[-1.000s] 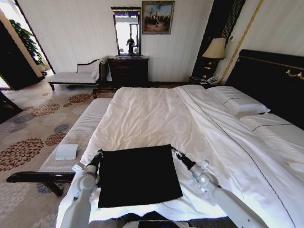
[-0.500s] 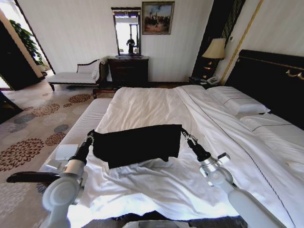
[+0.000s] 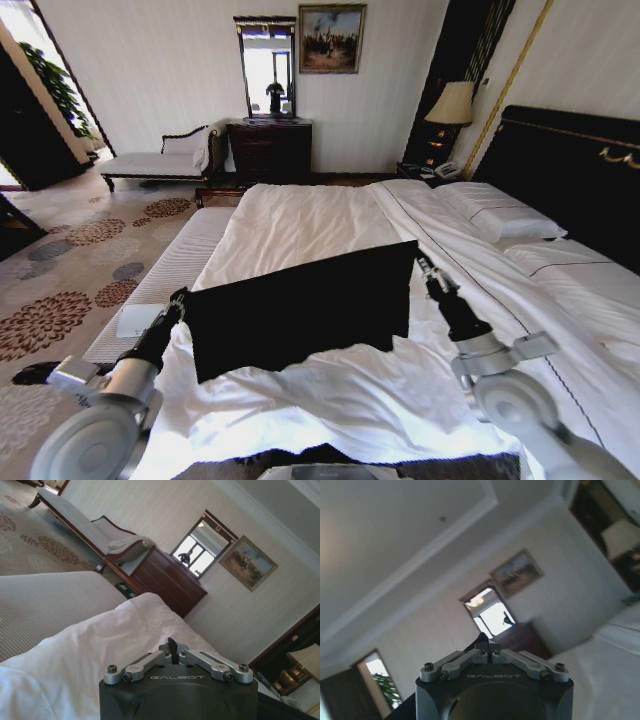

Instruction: Fold the clothes on the bed.

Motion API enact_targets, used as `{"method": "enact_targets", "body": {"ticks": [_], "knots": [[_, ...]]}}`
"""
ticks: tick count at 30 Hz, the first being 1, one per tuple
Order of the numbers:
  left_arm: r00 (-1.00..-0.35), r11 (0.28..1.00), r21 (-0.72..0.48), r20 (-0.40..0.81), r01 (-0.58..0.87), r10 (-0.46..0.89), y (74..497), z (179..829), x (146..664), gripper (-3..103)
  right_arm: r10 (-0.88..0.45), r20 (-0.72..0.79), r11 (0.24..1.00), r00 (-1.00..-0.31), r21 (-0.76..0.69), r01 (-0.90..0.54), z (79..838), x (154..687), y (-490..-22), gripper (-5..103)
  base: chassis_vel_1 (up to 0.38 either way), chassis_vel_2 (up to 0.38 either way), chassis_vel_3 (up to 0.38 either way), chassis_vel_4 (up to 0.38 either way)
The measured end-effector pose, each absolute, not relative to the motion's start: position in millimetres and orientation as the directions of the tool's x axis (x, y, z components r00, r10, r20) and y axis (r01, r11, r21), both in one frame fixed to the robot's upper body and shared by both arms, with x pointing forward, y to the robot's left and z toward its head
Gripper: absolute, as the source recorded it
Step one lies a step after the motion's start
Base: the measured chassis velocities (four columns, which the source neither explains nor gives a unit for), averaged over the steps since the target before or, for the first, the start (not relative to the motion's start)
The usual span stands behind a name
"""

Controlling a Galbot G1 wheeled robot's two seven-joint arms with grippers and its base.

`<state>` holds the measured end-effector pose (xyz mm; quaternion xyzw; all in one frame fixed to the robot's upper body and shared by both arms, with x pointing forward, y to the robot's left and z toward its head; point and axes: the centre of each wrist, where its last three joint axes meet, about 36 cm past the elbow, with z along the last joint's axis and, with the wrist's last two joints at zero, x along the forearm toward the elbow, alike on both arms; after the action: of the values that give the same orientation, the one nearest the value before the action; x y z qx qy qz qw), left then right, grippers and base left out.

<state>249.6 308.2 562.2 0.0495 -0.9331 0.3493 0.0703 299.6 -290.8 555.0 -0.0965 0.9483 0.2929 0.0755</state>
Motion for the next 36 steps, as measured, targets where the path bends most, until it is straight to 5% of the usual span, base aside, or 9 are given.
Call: {"method": "enact_targets", "body": {"ticks": [6,11,21,29,36], "knots": [[-0.992,0.795,-0.604,0.122,-0.065,0.012,304.4,570.2,282.2,1,-0.077,0.038,0.841,-0.996,0.538,-0.045,498.2,354.9,-300.1,0,0.0,0.0,0.0,0.0],[-0.966,0.756,-0.634,0.258,-0.166,0.005,324.5,495.9,396.4,1,-0.107,0.186,0.868,-0.977,0.496,0.0,399.9,445.1,-304.4,0,0.0,0.0,0.0,0.0],[-0.951,0.718,-0.668,0.307,-0.194,0.028,291.2,384.5,555.6,1,-0.173,0.168,0.881,-0.971,0.468,-0.076,322.1,546.2,-291.0,0,0.0,0.0,0.0,0.0],[-0.971,0.685,-0.723,0.22,-0.093,0.099,280.2,372.4,550.5,1,-0.241,0.113,0.861,-0.964,0.483,-0.159,307.0,559.4,-285.7,0,0.0,0.0,0.0,0.0],[-0.981,0.663,-0.747,0.161,-0.051,0.106,297.1,361.6,500.1,1,-0.297,0.071,0.847,-0.952,0.479,-0.229,312.5,506.2,-306.8,0,0.0,0.0,0.0,0.0]]}}
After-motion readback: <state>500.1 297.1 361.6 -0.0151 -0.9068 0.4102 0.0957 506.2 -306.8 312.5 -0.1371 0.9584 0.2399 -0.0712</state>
